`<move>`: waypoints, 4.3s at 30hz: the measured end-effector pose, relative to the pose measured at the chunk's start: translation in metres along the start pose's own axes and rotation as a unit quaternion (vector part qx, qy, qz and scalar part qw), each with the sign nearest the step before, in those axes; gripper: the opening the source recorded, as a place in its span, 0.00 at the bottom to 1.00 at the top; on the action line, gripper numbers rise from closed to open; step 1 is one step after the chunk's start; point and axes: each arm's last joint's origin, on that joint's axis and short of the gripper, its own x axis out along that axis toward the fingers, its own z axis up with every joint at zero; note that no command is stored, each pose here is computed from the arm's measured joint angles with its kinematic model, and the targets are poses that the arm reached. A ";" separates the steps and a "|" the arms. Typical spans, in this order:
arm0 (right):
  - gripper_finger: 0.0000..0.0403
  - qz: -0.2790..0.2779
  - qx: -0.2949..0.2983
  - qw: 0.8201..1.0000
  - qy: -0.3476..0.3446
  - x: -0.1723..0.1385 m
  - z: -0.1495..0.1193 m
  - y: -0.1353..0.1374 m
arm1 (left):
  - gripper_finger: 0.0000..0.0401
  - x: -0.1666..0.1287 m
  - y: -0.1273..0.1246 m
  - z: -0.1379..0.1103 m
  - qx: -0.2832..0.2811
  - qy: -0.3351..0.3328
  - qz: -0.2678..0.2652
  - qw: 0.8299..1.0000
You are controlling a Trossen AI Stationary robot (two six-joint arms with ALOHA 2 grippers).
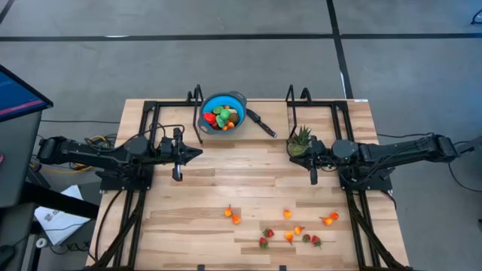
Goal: Pick & Place Fruit
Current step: Put the pear into the basket
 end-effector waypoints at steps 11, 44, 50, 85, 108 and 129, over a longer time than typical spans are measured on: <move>0.00 0.001 0.000 1.000 -0.001 0.000 0.000 0.000 | 0.02 0.000 0.000 0.001 -0.001 -0.005 0.000 1.000; 0.00 0.000 0.000 1.000 -0.001 0.000 0.000 0.000 | 0.43 0.000 0.001 0.002 -0.003 -0.008 0.014 1.000; 0.00 0.001 0.001 1.000 -0.001 0.000 0.000 0.000 | 0.43 0.000 0.001 0.002 -0.003 -0.008 0.013 1.000; 0.11 0.043 0.068 0.997 0.021 -0.003 -0.005 0.014 | 0.43 0.000 0.001 0.004 -0.005 -0.019 0.013 1.000; 0.35 0.044 0.189 0.969 0.154 -0.009 -0.019 0.016 | 0.43 0.000 0.001 0.004 -0.006 -0.023 0.013 1.000; 0.27 0.040 0.290 0.921 0.259 -0.018 -0.036 0.027 | 0.43 0.000 0.001 0.004 -0.005 -0.022 0.013 1.000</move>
